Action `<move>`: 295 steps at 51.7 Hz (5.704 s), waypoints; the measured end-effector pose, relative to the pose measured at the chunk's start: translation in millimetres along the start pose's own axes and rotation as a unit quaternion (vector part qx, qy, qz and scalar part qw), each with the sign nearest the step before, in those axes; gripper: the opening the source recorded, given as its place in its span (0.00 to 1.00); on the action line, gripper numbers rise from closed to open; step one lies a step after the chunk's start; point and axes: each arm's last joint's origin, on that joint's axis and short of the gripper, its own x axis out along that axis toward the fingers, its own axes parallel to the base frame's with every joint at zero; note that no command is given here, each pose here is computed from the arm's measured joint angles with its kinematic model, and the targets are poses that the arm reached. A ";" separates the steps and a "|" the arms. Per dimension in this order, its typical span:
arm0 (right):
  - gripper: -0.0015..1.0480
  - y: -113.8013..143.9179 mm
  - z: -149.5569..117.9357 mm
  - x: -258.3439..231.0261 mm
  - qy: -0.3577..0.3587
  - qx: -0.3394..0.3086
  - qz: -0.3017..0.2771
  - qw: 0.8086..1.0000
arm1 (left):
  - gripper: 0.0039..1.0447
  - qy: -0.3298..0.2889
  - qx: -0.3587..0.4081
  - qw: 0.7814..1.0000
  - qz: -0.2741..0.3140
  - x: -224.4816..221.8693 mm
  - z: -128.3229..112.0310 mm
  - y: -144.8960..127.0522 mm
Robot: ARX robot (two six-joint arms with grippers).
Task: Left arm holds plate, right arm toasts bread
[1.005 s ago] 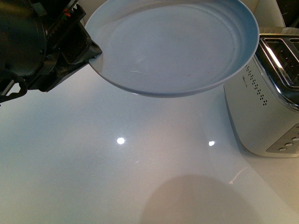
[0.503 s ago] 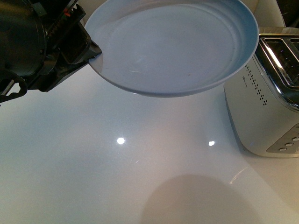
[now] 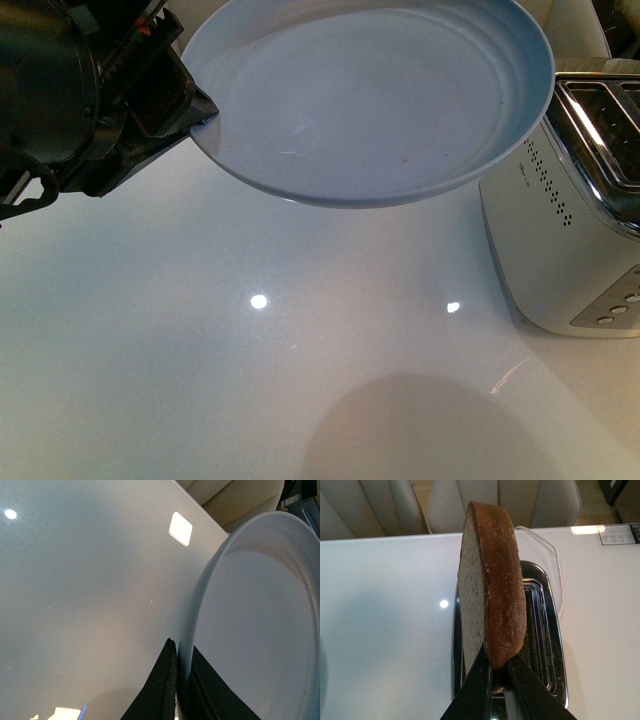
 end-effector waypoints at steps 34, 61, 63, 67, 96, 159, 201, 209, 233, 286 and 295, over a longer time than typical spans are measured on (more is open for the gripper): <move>0.02 7.1 -22.6 38.9 0.046 -0.020 -0.036 0.998 | 0.03 0.000 0.000 1.000 0.000 0.0 0.1 0.1; 0.02 8.2 -33.1 51.8 0.058 -0.023 -0.042 0.997 | 0.03 0.000 0.000 1.000 0.000 0.0 0.0 0.0; 0.02 8.1 -34.5 53.1 0.060 -0.023 -0.043 0.997 | 0.03 0.000 0.000 1.000 0.000 0.0 0.0 0.0; 0.02 7.9 -37.8 55.3 0.065 -0.023 -0.044 0.997 | 0.03 0.000 0.000 1.000 0.000 0.0 0.1 0.1; 0.02 10.7 -69.5 62.6 0.091 -0.022 -0.031 0.995 | 0.03 0.000 0.000 1.000 0.000 0.0 0.0 0.0; 0.57 -8.0 -129.2 -53.2 -0.255 -0.012 0.010 0.967 | 0.03 0.000 0.000 1.000 0.000 0.0 0.1 0.1; 0.02 -10.5 -171.4 -69.0 -0.267 -0.025 0.006 0.963 | 0.03 0.000 0.000 1.000 0.000 0.0 0.0 0.0; 0.02 -10.6 -173.2 -73.1 -0.269 -0.024 0.006 0.963 | 0.03 0.000 0.000 1.000 0.000 0.0 0.0 0.0; 0.02 -11.2 -185.6 -84.2 -0.252 -0.025 0.006 0.967 | 0.03 0.000 0.000 1.000 0.000 0.0 0.0 0.0; 0.91 -11.2 -186.3 -88.8 -0.266 -0.025 0.006 0.964 | 0.03 0.000 0.000 1.000 0.000 0.0 0.0 0.0; 0.91 -11.2 -186.3 -88.8 -0.266 -0.025 0.006 0.964 | 0.03 0.000 0.000 1.000 0.000 0.0 -0.1 -0.1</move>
